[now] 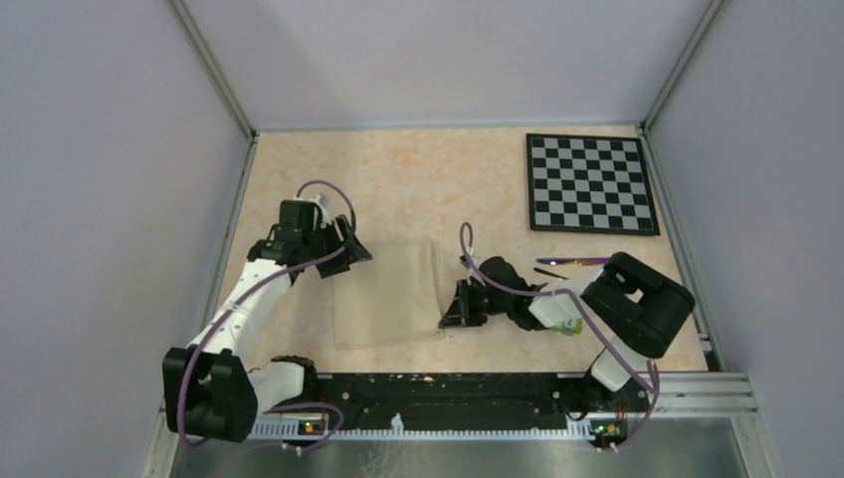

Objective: Fold the napkin into a case and place the utensils inside
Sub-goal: Flatten out the lower triangle-folded napkin at the center of the board.

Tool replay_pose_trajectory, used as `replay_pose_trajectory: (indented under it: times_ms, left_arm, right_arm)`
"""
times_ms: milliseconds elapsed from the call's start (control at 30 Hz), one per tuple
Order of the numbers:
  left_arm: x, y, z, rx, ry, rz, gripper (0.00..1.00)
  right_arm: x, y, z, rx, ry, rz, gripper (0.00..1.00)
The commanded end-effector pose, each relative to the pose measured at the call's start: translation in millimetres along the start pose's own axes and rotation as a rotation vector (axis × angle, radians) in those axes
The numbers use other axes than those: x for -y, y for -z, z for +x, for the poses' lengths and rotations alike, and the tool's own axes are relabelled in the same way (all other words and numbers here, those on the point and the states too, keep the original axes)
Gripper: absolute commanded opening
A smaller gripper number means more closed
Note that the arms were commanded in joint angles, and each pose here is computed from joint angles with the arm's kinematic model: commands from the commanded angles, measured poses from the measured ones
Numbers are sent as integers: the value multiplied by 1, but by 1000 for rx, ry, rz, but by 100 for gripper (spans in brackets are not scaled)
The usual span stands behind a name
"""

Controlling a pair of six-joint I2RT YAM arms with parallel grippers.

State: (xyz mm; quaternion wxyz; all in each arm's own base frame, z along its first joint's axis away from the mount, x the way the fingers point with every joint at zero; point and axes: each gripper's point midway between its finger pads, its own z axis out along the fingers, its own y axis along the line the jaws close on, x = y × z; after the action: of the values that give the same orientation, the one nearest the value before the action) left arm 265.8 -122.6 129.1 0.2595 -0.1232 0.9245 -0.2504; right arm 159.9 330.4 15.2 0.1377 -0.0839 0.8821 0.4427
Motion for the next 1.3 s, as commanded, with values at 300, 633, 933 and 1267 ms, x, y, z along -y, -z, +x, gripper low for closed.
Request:
replay_pose_trajectory:
  times_ms: [300,633,933,1267]
  left_arm:
    - [-7,-22,-27,18,69,144,56]
    - [93,-85,3,-101,-140,167,42]
    - [113,-150,6,-96,-262,-53,38]
    - [114,-169,8,-43,-342,-233,33]
  right_arm:
    - [14,32,-95,140,100,141,48]
    - [43,7,-177,150,1,6,26]
    - [44,-11,-188,139,-19,-60,25]
    - [51,-15,-185,137,-19,-58,17]
